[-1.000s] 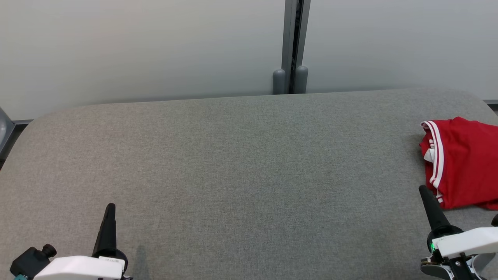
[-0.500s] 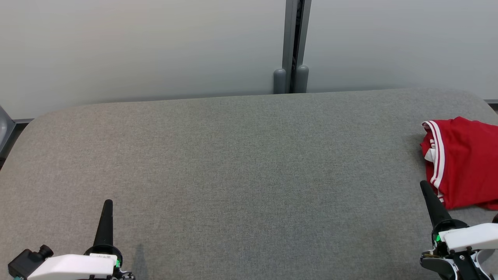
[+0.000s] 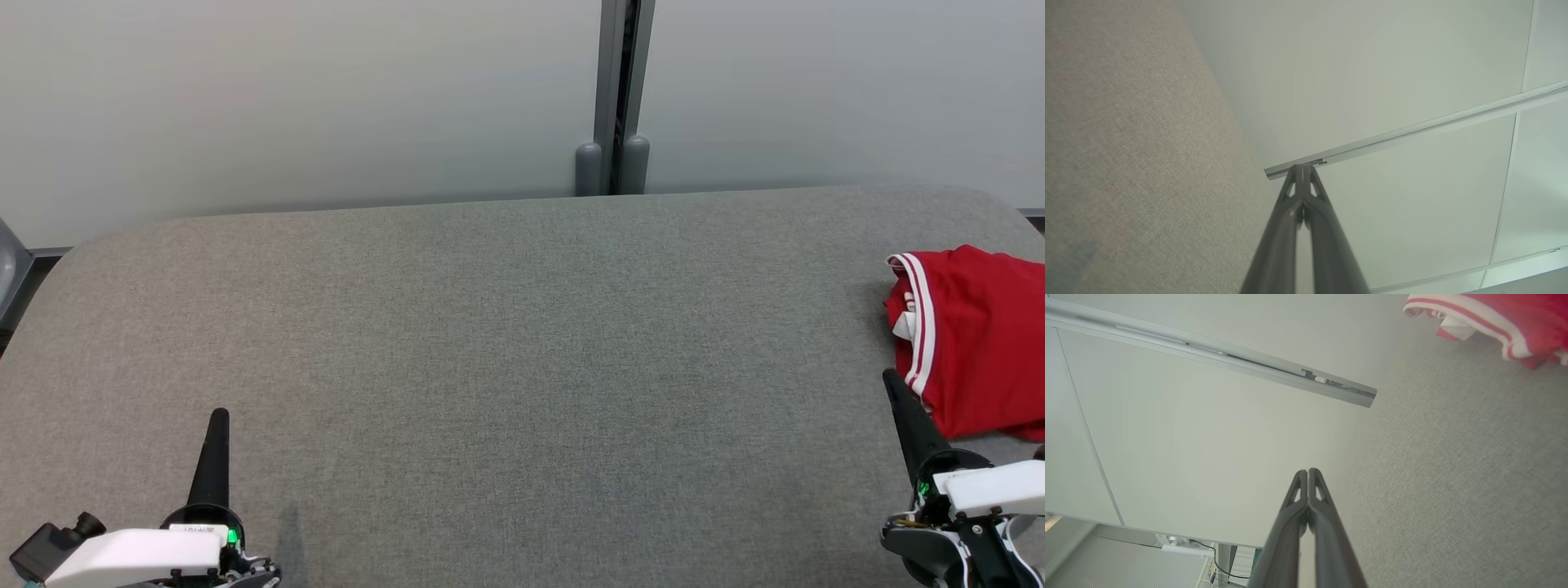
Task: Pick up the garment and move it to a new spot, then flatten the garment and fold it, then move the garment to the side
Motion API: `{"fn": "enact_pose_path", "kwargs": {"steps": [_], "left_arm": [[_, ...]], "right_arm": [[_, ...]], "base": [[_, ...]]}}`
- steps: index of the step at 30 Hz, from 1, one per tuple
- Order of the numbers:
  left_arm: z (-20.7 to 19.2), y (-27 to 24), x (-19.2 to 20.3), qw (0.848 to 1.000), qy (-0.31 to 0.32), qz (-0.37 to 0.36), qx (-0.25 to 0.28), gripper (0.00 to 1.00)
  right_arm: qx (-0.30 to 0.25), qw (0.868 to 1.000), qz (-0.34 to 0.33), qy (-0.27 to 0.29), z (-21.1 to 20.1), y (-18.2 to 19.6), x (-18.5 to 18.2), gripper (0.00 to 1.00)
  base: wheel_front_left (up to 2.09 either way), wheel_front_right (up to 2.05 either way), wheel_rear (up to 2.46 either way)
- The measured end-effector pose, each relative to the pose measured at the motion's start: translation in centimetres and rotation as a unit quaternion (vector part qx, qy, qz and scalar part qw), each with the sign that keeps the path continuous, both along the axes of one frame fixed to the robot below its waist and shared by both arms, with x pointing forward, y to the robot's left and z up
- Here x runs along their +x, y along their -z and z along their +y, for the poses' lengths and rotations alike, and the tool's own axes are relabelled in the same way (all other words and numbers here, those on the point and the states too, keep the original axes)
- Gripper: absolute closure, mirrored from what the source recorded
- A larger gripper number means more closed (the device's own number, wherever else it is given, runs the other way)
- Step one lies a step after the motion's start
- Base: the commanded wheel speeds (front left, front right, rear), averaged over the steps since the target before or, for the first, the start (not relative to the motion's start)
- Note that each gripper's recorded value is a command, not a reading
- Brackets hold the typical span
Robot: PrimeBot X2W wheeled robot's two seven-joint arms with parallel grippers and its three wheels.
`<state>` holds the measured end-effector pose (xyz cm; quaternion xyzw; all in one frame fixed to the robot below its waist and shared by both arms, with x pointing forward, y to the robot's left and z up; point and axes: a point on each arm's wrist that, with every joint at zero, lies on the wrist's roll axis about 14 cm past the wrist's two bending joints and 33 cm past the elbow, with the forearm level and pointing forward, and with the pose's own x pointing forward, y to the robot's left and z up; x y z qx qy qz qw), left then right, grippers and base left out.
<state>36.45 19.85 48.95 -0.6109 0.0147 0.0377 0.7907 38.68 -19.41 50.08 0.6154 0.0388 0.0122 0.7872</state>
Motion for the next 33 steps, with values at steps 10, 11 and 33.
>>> {"fn": "enact_pose_path", "kwargs": {"steps": [10, 11, 33], "left_arm": [[0.25, -0.19, 0.05, 0.999, -0.007, -0.009, -0.045, 1.0], [0.26, -0.2, 0.06, 0.999, -0.008, -0.01, -0.049, 1.0], [0.67, -0.95, 0.45, 0.991, -0.02, -0.032, -0.125, 1.0]], "right_arm": [[0.042, 0.999, 0.0, 0.001, 0.07, 0.01, 0.29, 1.0], [0.046, 0.999, -0.001, 0.001, 0.06, -0.02, 0.33, 1.0], [0.121, 0.993, -0.008, 0.001, 0.19, -0.47, 1.01, 1.0]], "base": [[0.0, 0.0, 0.0], [0.0, 0.0, 0.0], [0.0, 0.0, 0.0]]}}
